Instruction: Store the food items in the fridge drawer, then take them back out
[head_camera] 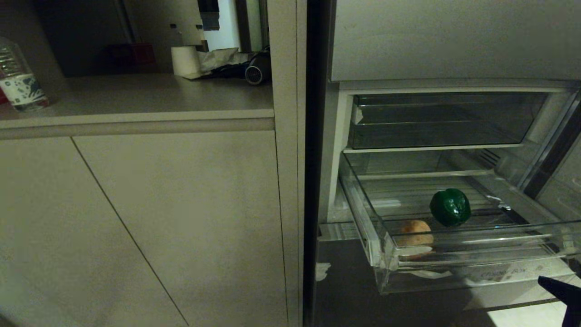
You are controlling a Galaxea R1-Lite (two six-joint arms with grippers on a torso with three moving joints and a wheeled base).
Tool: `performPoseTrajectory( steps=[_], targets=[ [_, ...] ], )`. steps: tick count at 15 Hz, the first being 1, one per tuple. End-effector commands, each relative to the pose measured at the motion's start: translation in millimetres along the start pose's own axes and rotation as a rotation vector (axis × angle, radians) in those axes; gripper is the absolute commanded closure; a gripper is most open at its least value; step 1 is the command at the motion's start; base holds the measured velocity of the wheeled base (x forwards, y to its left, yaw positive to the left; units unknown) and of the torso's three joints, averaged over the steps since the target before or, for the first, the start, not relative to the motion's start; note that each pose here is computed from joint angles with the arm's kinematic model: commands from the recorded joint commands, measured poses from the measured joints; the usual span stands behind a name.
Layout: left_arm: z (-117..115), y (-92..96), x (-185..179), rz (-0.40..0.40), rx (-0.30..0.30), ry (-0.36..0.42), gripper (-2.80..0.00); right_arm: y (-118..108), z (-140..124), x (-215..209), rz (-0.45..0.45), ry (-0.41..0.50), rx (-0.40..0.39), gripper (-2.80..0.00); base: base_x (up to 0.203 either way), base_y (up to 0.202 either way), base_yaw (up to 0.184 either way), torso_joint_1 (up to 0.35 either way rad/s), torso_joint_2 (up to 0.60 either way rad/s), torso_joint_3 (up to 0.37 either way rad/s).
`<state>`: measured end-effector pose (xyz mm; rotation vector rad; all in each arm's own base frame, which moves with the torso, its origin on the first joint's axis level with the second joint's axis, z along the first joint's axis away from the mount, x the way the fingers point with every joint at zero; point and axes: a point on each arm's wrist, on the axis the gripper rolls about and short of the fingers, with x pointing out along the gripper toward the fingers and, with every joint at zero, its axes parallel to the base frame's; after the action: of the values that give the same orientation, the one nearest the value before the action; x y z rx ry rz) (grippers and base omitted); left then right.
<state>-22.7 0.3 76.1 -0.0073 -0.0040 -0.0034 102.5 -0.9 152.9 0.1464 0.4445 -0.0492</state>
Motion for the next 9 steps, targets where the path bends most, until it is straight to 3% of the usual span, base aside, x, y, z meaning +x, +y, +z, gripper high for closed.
performPoseTrajectory(
  steps=[1,9],
  targets=[
    [0.0,0.0,0.0,0.0,0.0,-0.001,0.0,3.3,19.4,35.0,-0.012,0.085,-0.003,0.0,0.0,0.0,0.0,0.0,0.0,0.0],
    [0.0,0.0,0.0,0.0,0.0,-0.001,0.0,11.7,67.2,122.3,-0.018,0.144,-0.003,0.0,0.0,0.0,0.0,0.0,0.0,0.0]
  ],
)
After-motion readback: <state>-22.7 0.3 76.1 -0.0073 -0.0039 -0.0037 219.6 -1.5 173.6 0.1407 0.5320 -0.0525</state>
